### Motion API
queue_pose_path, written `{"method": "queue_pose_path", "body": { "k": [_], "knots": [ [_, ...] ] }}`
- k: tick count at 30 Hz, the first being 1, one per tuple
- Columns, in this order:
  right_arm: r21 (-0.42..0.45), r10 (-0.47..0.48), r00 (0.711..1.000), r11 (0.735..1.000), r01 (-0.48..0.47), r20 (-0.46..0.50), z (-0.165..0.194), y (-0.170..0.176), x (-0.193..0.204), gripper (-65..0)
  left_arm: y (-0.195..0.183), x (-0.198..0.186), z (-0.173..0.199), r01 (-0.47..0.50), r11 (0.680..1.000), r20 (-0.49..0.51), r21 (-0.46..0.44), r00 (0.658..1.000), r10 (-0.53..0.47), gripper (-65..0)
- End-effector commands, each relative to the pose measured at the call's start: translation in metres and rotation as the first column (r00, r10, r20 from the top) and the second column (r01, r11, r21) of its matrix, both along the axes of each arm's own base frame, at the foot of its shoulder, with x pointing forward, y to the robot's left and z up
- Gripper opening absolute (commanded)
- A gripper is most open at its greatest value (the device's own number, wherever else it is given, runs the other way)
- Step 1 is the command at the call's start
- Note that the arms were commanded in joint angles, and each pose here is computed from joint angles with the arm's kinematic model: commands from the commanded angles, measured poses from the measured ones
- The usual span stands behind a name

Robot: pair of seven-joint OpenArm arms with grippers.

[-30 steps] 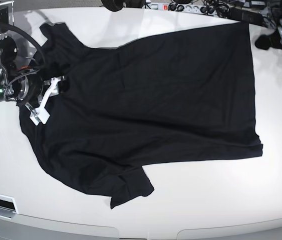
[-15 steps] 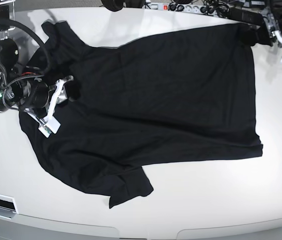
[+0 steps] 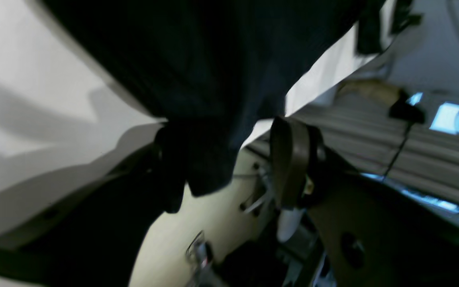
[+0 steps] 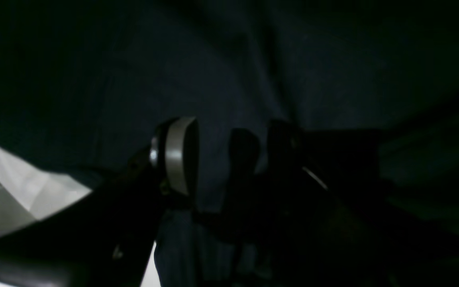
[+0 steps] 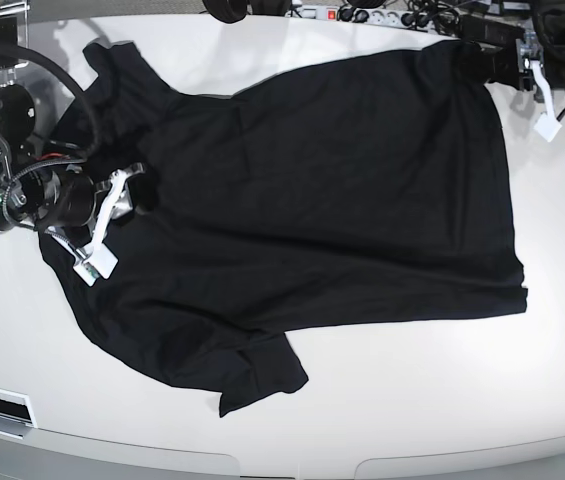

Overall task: Layout the t-shirt on the table in an organized manner, then fold the t-shirt properly
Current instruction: 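Hold the shirt edges with both grippers and pull them apart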

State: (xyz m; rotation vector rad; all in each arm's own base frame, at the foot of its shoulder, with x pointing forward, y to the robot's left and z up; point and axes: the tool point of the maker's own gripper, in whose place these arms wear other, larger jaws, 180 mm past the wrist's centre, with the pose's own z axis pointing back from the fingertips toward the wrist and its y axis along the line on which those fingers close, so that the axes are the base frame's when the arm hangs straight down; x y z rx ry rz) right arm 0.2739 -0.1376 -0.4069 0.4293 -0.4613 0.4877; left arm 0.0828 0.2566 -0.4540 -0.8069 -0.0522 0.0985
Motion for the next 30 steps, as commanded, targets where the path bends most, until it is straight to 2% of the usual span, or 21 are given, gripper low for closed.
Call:
{"method": "queue_pose_path", "body": {
  "k": [1,6,12,16,24,30],
  "knots": [
    [0.009,0.001,0.999,1.0,-0.002,0.043,0.012,-0.002,0.01,-34.4,0.015,-0.008,0.001,0.045,0.997,-0.035,0.056,0.998,-0.043,-29.3],
    [0.009,0.001,0.999,1.0,-0.001,0.045,0.013,-0.002,0.011,-34.4,0.032,0.001,0.01,0.049,0.994,-0.011,0.095,0.999,-0.048,-29.3],
    [0.01,0.0,0.999,1.0,-0.001,0.044,0.013,-0.002,0.011,-34.4,0.056,0.024,0.026,-0.053,0.99,0.081,0.131,0.996,0.042,-29.3],
    [0.009,-0.013,0.999,1.0,0.013,0.041,0.012,-0.003,0.011,-34.4,0.063,0.029,0.031,-0.081,0.987,0.106,0.138,0.992,0.067,-29.3],
    [0.008,-0.013,0.999,1.0,0.012,0.04,0.012,-0.003,0.011,-34.4,0.065,0.027,0.03,-0.077,0.986,0.099,0.145,0.993,0.063,-29.3],
    [0.009,-0.013,0.999,1.0,0.012,0.041,0.012,-0.003,0.011,-34.4,0.084,0.015,0.026,-0.005,0.969,0.036,0.248,0.999,-0.004,-29.3]
  ]
}}
